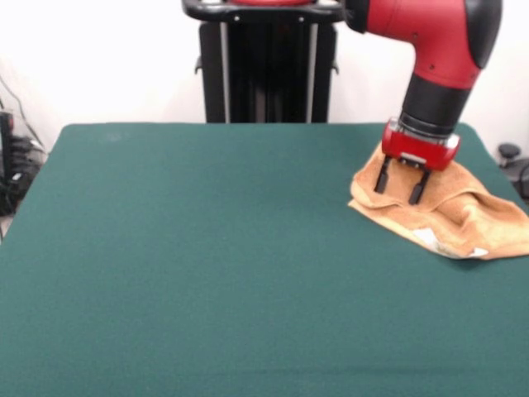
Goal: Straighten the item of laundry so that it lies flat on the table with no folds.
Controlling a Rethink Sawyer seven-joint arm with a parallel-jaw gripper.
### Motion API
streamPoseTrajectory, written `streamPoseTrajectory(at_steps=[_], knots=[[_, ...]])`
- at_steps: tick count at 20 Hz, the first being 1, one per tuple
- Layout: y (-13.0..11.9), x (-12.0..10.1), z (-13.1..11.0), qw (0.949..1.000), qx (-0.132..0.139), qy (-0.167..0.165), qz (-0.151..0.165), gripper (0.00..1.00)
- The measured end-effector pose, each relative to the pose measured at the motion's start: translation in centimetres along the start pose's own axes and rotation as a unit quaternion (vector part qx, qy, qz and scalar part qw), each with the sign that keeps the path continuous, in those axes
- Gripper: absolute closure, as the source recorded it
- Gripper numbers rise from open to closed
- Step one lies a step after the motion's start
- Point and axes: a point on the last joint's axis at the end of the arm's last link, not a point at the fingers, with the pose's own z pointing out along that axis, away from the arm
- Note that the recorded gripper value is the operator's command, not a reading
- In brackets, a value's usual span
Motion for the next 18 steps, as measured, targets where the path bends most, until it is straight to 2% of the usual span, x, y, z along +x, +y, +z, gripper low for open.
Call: streamPoseTrajectory(at_steps=[5,6,13,18], knots=[[-0.08,0.11,0.04,0.9999,-0.004,-0.009,-0.014,0.0],[0.22,0.16,0.09,0.9996,-0.009,-0.017,-0.022,1.0],[0.6,0.49,0.18,0.9987,-0.014,-0.039,-0.029,1.0],[0.6,0.57,0.2,0.9985,-0.014,-0.043,-0.031,1.0]])
